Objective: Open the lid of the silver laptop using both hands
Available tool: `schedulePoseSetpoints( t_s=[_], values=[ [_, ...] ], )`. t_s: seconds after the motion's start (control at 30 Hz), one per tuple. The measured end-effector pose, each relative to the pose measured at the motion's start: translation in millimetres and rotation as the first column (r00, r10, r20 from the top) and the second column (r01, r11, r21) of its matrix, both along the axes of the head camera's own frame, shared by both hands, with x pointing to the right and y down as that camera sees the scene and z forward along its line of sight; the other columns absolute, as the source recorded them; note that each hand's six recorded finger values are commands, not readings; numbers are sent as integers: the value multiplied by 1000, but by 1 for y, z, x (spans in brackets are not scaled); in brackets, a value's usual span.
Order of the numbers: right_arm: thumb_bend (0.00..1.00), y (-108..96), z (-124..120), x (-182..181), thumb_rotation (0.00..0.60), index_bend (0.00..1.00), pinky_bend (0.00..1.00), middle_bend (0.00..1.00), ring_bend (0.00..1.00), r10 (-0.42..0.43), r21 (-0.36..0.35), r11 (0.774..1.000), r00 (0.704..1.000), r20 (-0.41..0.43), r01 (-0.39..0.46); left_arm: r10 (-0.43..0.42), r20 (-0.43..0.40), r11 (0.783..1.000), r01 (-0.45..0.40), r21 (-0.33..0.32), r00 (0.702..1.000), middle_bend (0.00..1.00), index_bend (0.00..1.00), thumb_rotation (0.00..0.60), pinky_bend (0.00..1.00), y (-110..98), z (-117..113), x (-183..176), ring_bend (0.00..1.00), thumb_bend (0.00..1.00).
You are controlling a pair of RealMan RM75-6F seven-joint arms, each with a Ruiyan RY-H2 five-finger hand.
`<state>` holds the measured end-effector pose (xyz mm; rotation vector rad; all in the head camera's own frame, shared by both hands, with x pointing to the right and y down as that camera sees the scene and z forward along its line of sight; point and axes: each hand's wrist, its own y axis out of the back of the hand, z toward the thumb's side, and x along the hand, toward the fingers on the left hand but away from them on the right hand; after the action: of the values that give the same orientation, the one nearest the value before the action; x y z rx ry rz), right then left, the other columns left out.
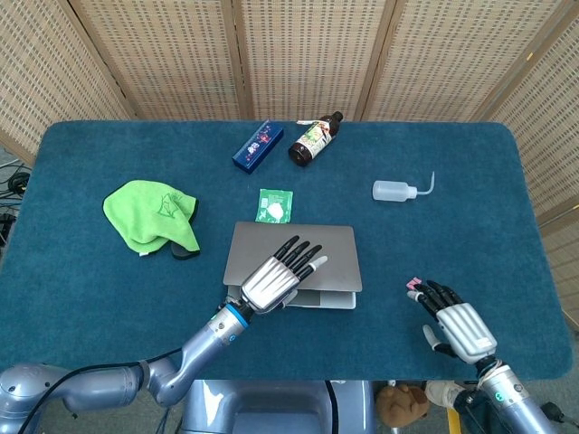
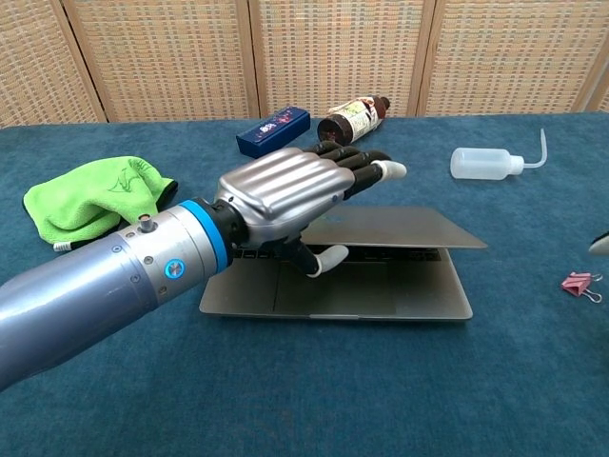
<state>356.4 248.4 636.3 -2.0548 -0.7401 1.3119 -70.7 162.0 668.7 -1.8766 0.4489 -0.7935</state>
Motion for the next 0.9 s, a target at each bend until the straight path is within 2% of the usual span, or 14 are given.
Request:
schedulePoseSetpoints(
  t_s=[0.17, 0.3, 0.5, 0.73, 0.9],
  values=[
    [775, -1, 20, -24, 600, 299, 272, 259, 165, 32, -107, 994, 995, 95, -22, -9, 3, 1000, 9, -9, 1000, 0, 0, 600, 0, -3, 0, -4, 0, 460],
    [775, -6, 28, -42, 600, 305, 276, 269, 172, 35, -134, 991, 991, 129, -18, -14, 9, 1000, 14, -17, 1000, 0, 0, 600, 0, -5, 0, -7, 0, 460],
    [797, -8, 36, -62, 600, 306, 276, 260, 172, 8, -131, 991, 995, 103, 5, -24, 15, 999, 24, -22, 1000, 0, 0, 600, 0, -9, -1, -9, 0, 460],
    [827, -10, 40, -85, 600, 286, 276, 193, 140, 1, -114, 993, 998, 61, 6, -36, 18, 999, 36, -29, 999, 0, 0, 600, 0, -13, -1, -10, 0, 460],
    [871, -7, 47, -97, 600, 278, 276, 184, 132, -5, -132, 991, 1000, 17, 7, -48, 6, 998, 48, -37, 999, 0, 0, 600, 0, -15, -2, -9, 0, 458]
  ],
)
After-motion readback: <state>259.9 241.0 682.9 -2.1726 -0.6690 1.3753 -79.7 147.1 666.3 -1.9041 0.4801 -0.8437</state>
